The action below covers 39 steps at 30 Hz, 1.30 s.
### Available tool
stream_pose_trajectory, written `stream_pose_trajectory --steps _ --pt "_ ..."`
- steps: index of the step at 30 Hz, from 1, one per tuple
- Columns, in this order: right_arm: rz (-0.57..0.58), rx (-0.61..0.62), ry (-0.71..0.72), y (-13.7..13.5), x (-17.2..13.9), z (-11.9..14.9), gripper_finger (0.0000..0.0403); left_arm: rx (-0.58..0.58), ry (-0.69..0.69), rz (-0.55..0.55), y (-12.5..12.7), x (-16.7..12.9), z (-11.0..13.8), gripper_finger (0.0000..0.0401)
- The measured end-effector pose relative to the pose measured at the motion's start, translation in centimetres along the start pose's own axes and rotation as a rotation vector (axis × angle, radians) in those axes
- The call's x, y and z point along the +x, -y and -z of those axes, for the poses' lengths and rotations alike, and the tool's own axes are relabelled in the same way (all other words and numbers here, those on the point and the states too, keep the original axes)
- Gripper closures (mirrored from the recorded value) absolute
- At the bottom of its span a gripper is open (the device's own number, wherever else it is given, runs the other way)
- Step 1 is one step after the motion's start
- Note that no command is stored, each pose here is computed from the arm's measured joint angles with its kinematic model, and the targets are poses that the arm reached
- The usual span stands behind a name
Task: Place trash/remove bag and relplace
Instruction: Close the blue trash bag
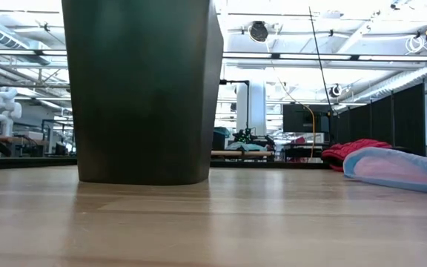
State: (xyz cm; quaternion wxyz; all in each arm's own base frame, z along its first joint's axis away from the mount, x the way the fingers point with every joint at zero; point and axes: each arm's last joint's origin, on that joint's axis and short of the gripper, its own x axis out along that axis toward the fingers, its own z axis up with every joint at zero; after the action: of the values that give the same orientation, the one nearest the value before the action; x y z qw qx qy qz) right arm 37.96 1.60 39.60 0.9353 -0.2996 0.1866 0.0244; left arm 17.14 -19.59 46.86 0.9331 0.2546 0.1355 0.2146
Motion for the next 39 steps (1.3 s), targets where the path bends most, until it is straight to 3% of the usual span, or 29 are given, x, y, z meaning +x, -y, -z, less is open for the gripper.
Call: stream_pose_trajectory --steps 12,29,32,36,39 --pt "0.033 -0.008 0.018 -0.4 -1.0 -1.0 0.0403 0.011 -0.267 0.02 -1.6 5.4 2.3 0.0239" --pt "-0.023 -0.04 0.116 -2.9 -2.8 -3.5 0.0403 0.055 -0.425 -0.068 -0.8 9.6 5.3 0.0244" --pt "-0.029 -0.052 0.129 -3.2 -2.9 -3.8 0.0403 0.042 -0.448 -0.066 -0.9 10.2 5.6 0.0277" --pt "-0.024 -0.058 0.152 -3.5 -3.1 -4.1 0.0403 0.053 -0.476 -0.058 -0.5 10.7 6.2 0.0374" --pt "-0.02 -0.063 0.16 -3.6 -3.1 -4.3 0.0403 0.054 -0.491 -0.064 -0.1 10.8 6.8 0.0393"
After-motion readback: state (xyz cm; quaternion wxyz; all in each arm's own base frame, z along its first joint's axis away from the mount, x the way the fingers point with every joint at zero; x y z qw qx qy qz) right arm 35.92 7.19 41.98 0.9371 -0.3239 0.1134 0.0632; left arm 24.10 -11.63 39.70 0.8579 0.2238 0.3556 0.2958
